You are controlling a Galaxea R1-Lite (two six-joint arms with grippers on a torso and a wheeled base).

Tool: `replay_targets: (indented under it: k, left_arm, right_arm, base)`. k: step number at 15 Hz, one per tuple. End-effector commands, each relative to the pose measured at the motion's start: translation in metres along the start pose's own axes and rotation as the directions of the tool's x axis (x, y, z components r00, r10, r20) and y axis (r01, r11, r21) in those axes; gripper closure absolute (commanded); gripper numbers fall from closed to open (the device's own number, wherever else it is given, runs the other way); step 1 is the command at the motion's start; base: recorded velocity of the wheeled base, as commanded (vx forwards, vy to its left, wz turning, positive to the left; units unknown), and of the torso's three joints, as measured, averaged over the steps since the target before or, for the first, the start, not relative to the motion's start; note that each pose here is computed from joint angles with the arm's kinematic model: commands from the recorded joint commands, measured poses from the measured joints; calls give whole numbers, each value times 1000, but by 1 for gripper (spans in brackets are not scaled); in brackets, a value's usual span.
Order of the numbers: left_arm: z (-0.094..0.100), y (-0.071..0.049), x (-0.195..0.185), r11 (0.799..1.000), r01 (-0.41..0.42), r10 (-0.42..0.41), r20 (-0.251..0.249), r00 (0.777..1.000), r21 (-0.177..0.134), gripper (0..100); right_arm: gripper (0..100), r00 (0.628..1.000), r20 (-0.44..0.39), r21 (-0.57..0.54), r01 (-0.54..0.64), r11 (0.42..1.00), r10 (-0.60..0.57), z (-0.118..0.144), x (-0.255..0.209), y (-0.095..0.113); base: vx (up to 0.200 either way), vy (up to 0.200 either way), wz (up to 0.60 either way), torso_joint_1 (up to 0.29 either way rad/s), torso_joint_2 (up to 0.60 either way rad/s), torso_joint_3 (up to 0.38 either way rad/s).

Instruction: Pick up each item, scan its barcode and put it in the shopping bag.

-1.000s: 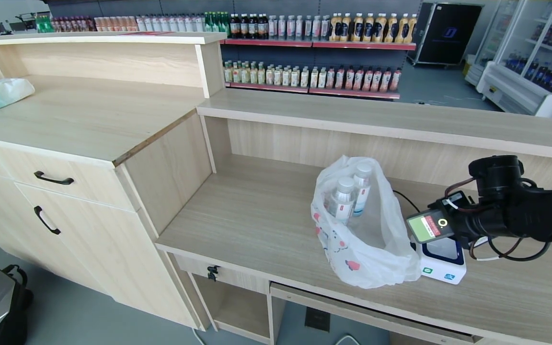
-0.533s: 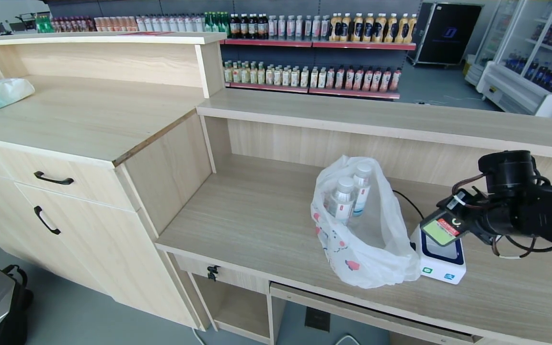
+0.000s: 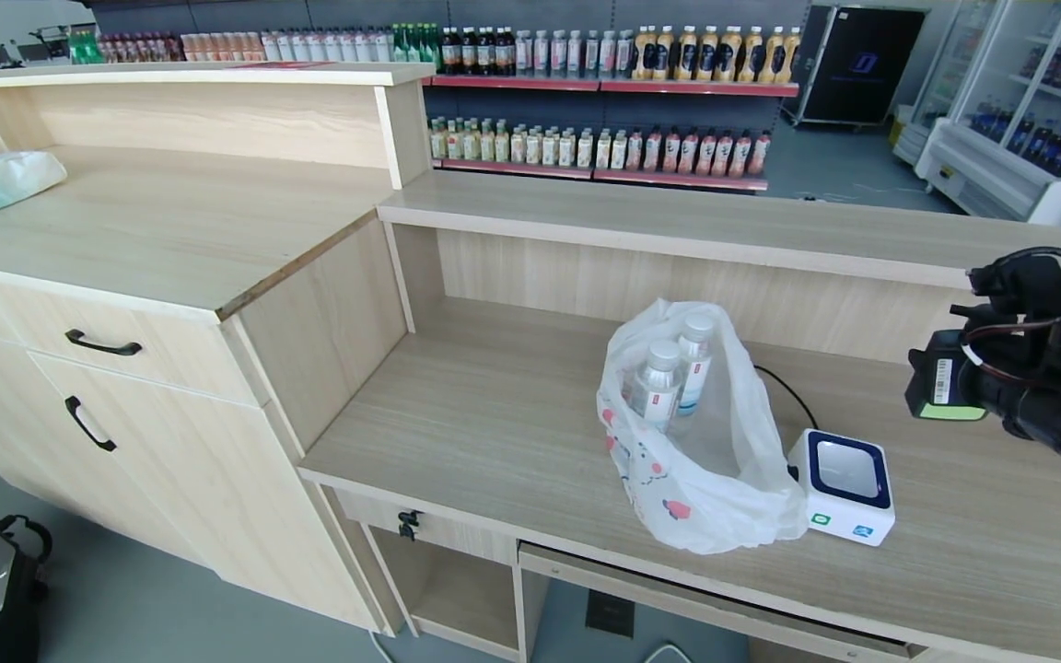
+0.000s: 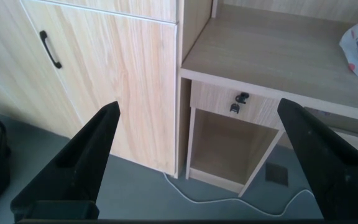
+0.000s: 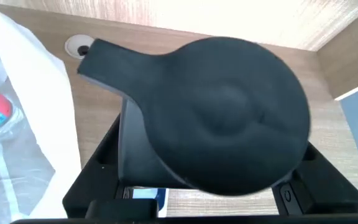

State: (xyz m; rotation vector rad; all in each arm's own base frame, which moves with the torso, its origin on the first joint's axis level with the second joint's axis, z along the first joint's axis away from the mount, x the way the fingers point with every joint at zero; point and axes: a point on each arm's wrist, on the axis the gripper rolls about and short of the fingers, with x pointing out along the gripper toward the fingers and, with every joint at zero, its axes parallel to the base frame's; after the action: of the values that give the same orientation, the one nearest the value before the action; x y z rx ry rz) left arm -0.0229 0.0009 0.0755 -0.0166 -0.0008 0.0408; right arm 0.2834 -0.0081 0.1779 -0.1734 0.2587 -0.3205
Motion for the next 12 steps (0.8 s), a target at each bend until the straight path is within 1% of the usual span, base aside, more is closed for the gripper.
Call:
replay_targets:
  k: [1,3,4,6,9,11,12]
  left_arm:
    - [0,0,0,1000,-1,1,0,1000,0,0]
    - [0,0,0,1000,-1,1,0,1000,0,0]
    - [0,0,0,1000,-1,1,0,1000,0,0]
    - [0,0,0,1000,-1,1,0,1000,0,0]
    - [0,0,0,1000,-1,1,0,1000,0,0]
    - [0,0,0,1000,-1,1,0,1000,0,0]
    - [0,0,0,1000,-1,1,0,1000,0,0]
  right_arm:
    - [100,999,23,1,-23,1000,23,2,-8,5]
    - [100,998,28,0,-62,998,62,2,-9,17]
    - [100,996,17,-1,-84,996,84,-1,-10,23]
    - [100,995,-19,-11,-101,995,100,-11,-2,29]
    - [100,990,-14,61,-137,989,138,-28,18,41]
    - [100,986,-57,64,-153,986,156,-44,29,45]
    - [100,984,-73,88,-157,984,163,-50,32,48]
  base:
    - [0,0,600,-2,-2,2]
    - [0,0,600,5,5,0]
    - [0,0,600,12,2,-2]
    - [0,0,0,0,0,0]
    - [0,0,0,0,0,0]
    - [0,0,0,0,0,0]
    - [0,0,0,0,0,0]
